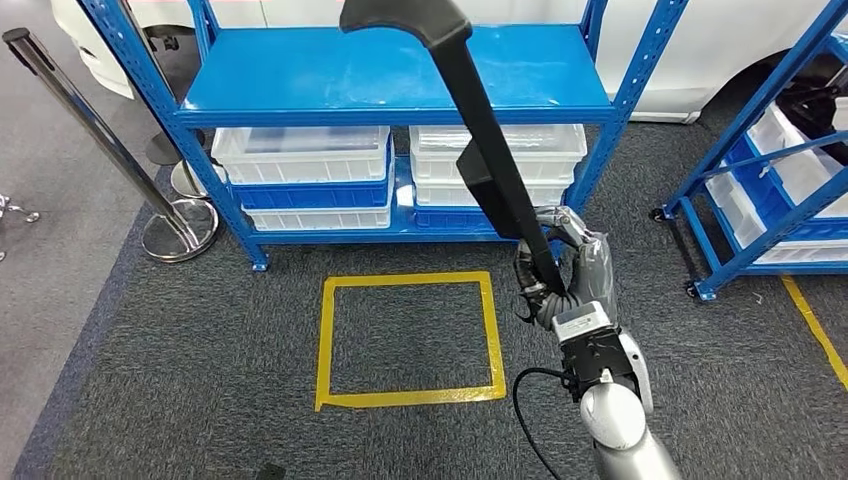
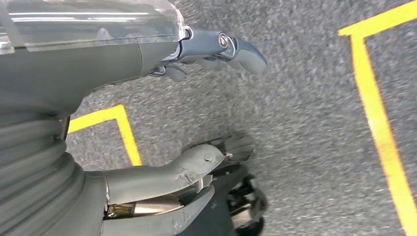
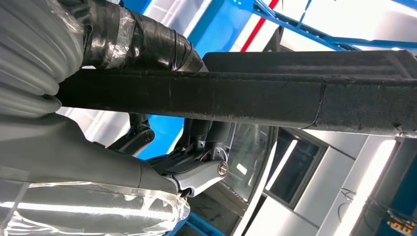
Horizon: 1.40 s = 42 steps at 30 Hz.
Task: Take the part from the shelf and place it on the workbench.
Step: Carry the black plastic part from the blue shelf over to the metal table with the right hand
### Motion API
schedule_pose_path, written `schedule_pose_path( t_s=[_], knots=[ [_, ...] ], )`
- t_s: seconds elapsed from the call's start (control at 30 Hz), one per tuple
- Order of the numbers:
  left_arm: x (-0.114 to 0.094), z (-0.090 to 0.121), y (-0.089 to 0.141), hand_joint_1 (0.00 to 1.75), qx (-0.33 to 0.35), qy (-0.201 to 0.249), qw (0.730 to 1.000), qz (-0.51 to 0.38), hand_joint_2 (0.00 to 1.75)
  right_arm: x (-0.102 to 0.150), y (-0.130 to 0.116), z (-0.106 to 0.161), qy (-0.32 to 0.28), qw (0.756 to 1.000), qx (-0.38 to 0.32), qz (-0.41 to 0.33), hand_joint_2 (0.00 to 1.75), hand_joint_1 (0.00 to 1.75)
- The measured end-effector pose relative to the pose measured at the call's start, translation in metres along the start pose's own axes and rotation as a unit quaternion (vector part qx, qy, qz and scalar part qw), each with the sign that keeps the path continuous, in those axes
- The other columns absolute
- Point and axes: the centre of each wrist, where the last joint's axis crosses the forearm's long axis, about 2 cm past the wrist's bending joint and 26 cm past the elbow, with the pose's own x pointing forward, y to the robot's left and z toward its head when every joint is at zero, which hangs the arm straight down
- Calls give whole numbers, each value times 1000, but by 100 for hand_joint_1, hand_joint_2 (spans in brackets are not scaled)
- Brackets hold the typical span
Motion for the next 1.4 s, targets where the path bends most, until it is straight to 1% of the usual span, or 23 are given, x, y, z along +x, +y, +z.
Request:
schedule_pose_path(
  t_s=[0.47, 0.67, 1.0, 1.4],
  knots=[
    [-2, 1, 0, 0, 2, -4, 1000, 5, 175, 0, 0, 1, 1, 1000, 0, 0, 175, 175],
    [1, -1, 1, 0, 4, -8, 1000, 5, 175, 1, 0, 1, 0, 1000, -2, -1, 175, 175],
    [-5, 3, 0, 0, 4, -4, 1000, 7, 175, -1, -1, 6, 8, 1000, -2, 1, 175, 175],
    [-6, 3, 0, 0, 5, -2, 1000, 7, 175, 0, -1, 7, 7, 1000, -3, -2, 175, 175]
  ],
)
